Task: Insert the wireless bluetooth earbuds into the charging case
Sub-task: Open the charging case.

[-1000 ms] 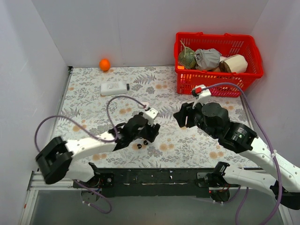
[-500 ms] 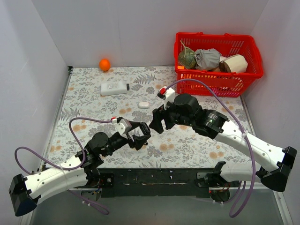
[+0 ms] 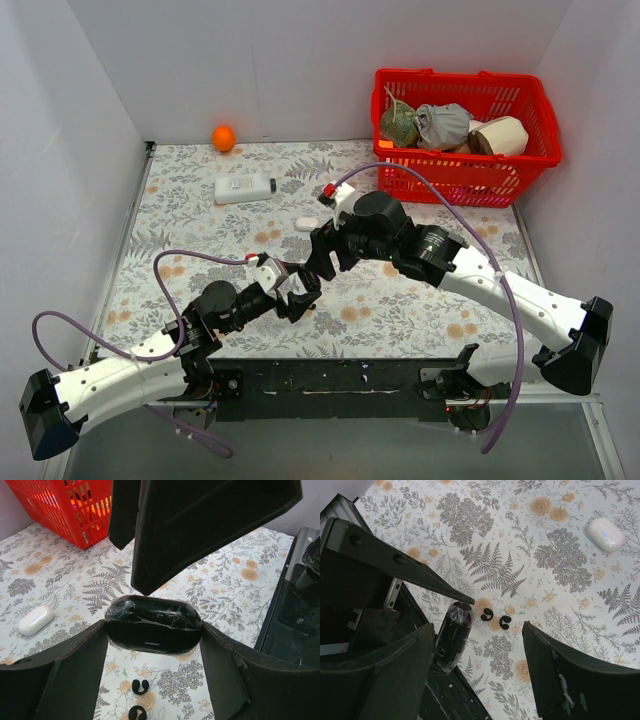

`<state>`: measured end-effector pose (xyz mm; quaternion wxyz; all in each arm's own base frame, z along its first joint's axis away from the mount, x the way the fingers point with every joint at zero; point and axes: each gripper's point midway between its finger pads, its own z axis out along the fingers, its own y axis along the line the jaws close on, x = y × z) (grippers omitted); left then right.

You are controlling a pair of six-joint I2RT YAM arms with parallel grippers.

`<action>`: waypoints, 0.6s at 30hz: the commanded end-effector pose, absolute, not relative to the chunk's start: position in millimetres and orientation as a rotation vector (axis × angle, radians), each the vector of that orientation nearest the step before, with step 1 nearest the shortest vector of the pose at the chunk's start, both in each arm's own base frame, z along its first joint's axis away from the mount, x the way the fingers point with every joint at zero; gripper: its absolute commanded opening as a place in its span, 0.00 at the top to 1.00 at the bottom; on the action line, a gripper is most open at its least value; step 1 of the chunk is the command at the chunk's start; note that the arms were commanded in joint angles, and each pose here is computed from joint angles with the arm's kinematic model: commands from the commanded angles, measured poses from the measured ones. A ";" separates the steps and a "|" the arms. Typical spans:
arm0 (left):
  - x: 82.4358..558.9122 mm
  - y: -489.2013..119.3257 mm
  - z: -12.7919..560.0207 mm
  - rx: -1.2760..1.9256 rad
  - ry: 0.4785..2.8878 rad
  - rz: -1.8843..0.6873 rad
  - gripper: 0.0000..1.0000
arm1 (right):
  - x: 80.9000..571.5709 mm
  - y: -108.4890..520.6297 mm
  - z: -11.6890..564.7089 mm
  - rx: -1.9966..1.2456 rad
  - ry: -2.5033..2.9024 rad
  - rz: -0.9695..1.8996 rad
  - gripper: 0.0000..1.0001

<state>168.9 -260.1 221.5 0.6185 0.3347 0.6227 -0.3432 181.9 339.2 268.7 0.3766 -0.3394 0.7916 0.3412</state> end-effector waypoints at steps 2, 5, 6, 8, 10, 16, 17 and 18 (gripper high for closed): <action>166.7 -261.2 232.7 0.781 1.392 -0.794 1.00 | 183.8 341.9 273.1 -0.854 1.997 0.874 0.22; 167.2 -260.2 233.3 0.777 1.387 -0.790 1.00 | 183.2 341.1 268.9 -0.857 2.009 0.869 0.22; 167.2 -260.2 232.9 0.777 1.387 -0.790 1.00 | 181.9 341.2 267.3 -0.862 2.013 0.871 0.22; 167.4 -260.3 234.4 0.775 1.382 -0.790 1.00 | 180.3 341.9 264.5 -0.874 2.021 0.876 0.22; 167.4 -260.3 234.8 0.776 1.380 -0.789 1.00 | 178.4 344.5 260.4 -0.895 2.035 0.887 0.22; 166.8 -258.4 240.1 0.762 1.362 -0.794 1.00 | 174.7 344.6 252.3 -0.919 2.066 0.889 0.23; 166.5 -258.1 239.4 0.762 1.362 -0.794 1.00 | 174.6 344.6 252.3 -0.916 2.068 0.890 0.23; 166.6 -257.8 240.6 0.759 1.360 -0.794 1.00 | 175.0 344.0 251.3 -0.917 2.070 0.885 0.23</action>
